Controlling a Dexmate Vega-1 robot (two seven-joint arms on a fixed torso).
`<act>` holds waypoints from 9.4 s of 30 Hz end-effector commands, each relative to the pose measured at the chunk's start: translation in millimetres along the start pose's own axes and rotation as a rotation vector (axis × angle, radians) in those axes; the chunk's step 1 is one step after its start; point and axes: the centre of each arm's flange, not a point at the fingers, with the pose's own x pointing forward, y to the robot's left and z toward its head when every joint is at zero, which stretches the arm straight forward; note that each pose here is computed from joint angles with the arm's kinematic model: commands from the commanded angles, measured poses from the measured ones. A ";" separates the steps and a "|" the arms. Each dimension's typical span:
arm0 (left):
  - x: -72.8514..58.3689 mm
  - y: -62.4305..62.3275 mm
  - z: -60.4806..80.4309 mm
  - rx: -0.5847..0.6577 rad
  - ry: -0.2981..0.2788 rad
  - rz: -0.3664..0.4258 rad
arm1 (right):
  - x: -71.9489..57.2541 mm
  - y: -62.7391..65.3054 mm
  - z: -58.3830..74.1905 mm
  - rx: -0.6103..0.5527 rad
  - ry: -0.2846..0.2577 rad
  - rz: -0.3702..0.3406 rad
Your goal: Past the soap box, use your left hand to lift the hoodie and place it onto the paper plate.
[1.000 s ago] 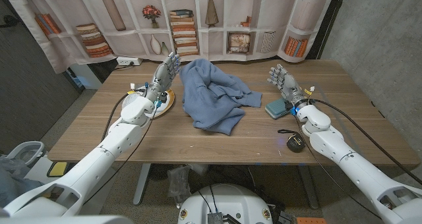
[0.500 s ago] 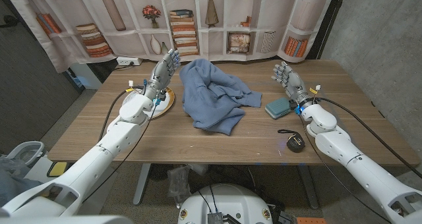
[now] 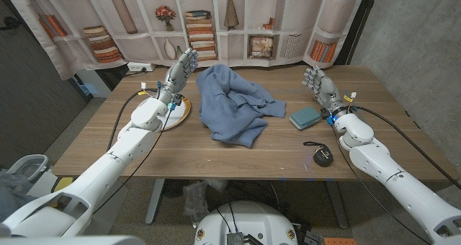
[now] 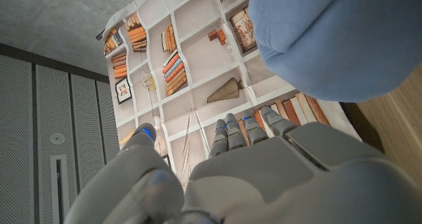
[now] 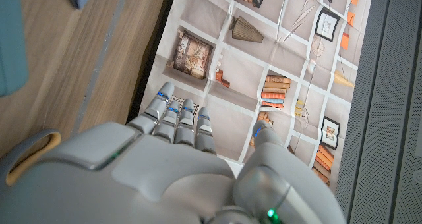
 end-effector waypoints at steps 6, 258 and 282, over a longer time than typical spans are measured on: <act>10.5 -2.3 10.2 0.106 -0.075 -0.038 | -11.6 -3.3 6.0 -0.006 -0.002 -0.044; 33.7 -112.7 -1.2 1.386 0.172 -0.085 | -16.0 -7.2 -20.5 0.033 -0.046 -0.027; 29.8 -112.8 -22.1 1.344 0.237 -0.117 | -7.9 -2.1 -26.2 0.047 -0.040 -0.018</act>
